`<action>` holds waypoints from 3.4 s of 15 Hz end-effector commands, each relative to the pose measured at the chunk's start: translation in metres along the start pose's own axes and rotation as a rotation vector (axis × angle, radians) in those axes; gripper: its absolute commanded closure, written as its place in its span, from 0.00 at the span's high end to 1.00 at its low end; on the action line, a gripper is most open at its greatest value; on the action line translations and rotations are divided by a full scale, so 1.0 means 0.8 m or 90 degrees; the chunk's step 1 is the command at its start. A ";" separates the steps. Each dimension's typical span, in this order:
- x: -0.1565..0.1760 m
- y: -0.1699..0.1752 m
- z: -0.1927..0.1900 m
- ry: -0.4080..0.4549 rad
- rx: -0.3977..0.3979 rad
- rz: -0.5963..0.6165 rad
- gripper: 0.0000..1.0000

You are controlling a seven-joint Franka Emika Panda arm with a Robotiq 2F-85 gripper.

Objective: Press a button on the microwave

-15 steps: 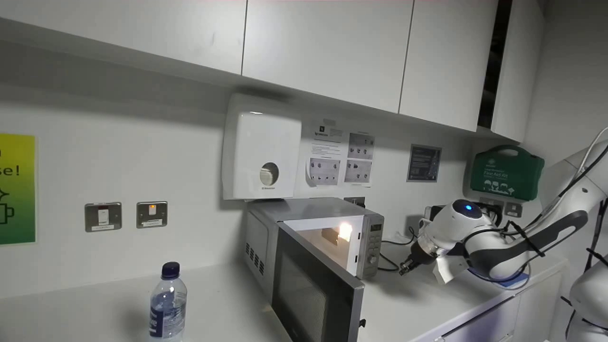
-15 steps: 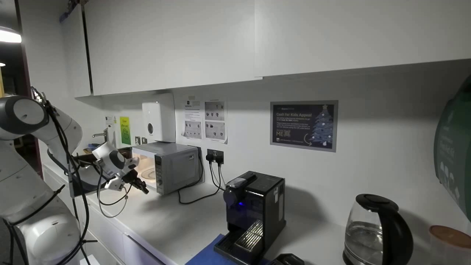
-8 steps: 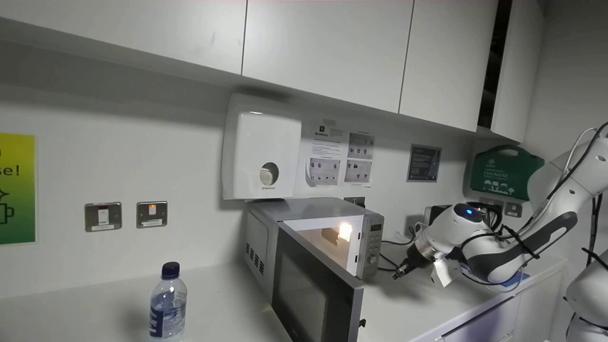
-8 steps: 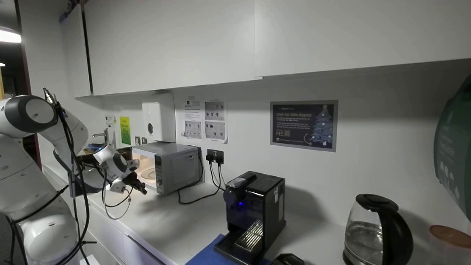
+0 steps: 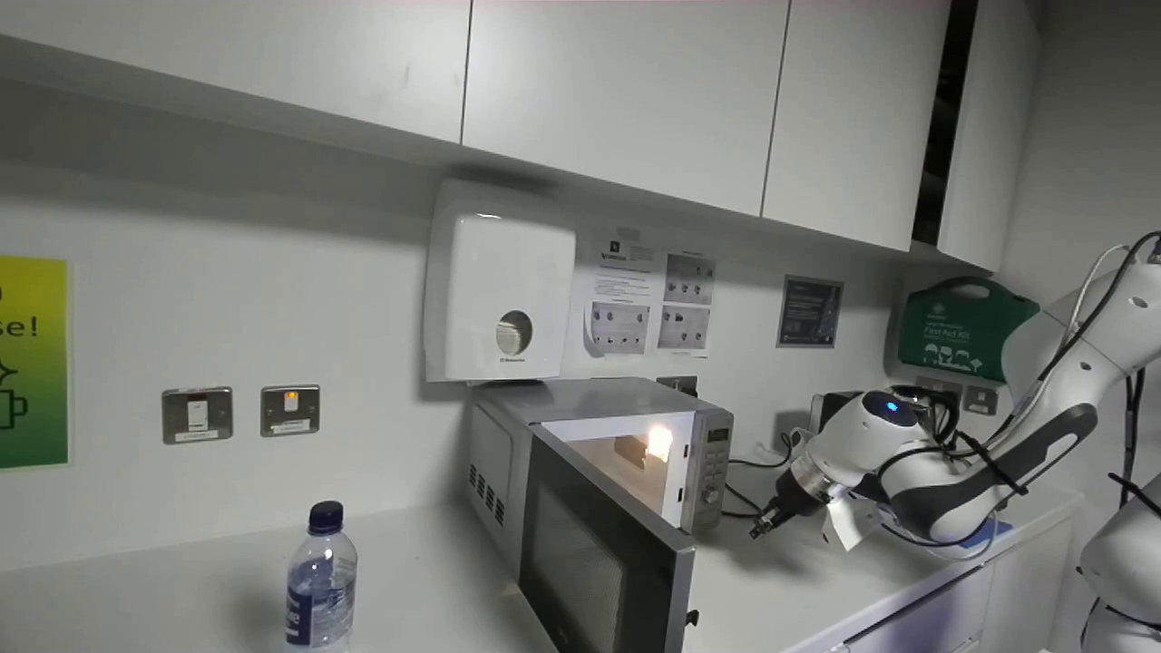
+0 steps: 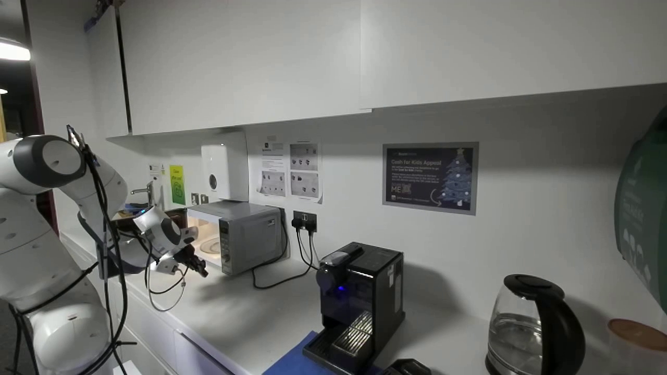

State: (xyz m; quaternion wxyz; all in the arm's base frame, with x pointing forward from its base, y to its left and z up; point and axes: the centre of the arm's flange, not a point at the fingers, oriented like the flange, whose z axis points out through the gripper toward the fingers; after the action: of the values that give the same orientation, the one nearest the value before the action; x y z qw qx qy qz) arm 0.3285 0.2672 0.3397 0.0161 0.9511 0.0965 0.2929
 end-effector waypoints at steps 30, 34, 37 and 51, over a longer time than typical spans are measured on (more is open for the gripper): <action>0.026 0.004 0.092 0.114 -0.015 -0.025 0.00; 0.034 0.001 0.105 0.132 -0.015 -0.040 0.00; 0.042 0.001 0.115 0.150 -0.020 -0.043 0.00; 0.063 -0.013 0.106 0.219 -0.063 -0.118 0.00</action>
State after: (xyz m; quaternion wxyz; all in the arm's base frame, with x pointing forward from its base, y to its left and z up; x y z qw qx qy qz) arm 0.3983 0.2849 0.2864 0.0602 0.8931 0.1482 0.4205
